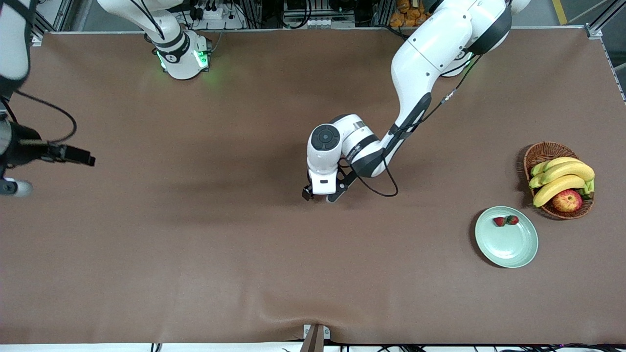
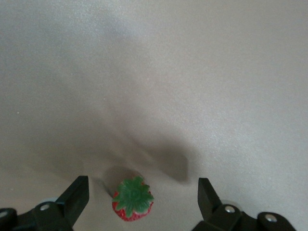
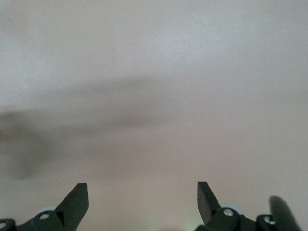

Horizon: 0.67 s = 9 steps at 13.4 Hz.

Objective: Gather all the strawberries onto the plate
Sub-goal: 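Grasp the strawberry with the left gripper while the right gripper withdraws, then carry the strawberry to the plate with the left gripper and release it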

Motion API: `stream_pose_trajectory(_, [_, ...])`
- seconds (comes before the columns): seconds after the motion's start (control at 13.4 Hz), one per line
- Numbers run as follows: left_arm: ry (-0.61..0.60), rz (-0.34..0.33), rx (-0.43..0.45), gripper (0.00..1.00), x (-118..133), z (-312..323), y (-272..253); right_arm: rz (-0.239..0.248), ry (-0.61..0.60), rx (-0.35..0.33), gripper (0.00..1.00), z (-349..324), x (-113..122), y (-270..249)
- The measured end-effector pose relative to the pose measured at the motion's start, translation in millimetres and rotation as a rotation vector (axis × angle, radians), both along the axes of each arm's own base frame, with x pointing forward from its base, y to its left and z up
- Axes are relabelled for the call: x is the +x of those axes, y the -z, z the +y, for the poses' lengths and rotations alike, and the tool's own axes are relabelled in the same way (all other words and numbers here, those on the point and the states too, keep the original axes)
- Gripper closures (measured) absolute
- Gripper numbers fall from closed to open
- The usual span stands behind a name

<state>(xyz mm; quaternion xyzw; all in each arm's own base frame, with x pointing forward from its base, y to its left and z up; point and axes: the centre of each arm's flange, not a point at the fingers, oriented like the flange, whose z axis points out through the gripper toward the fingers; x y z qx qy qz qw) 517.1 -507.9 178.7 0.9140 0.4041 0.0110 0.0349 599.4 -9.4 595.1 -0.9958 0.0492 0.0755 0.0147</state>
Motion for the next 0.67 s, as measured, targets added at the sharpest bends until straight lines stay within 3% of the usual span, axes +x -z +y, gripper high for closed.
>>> stream_pose_trajectory(0.37, [0.006,0.005,0.005,0.00,-3.7,-1.9,1.8,-0.042,-0.035,0.020,0.00,-24.5,-37.5,-32.8])
stream_pose_trajectory(0.52, [0.007,0.006,0.007,0.15,-4.7,-2.1,2.7,-0.039,-0.041,0.021,0.00,-23.4,-37.5,-30.3])
stream_pose_trajectory(0.67, [0.008,0.008,0.008,0.21,-5.2,-1.9,3.3,-0.027,-0.046,0.023,0.00,-20.3,-37.4,-24.6])
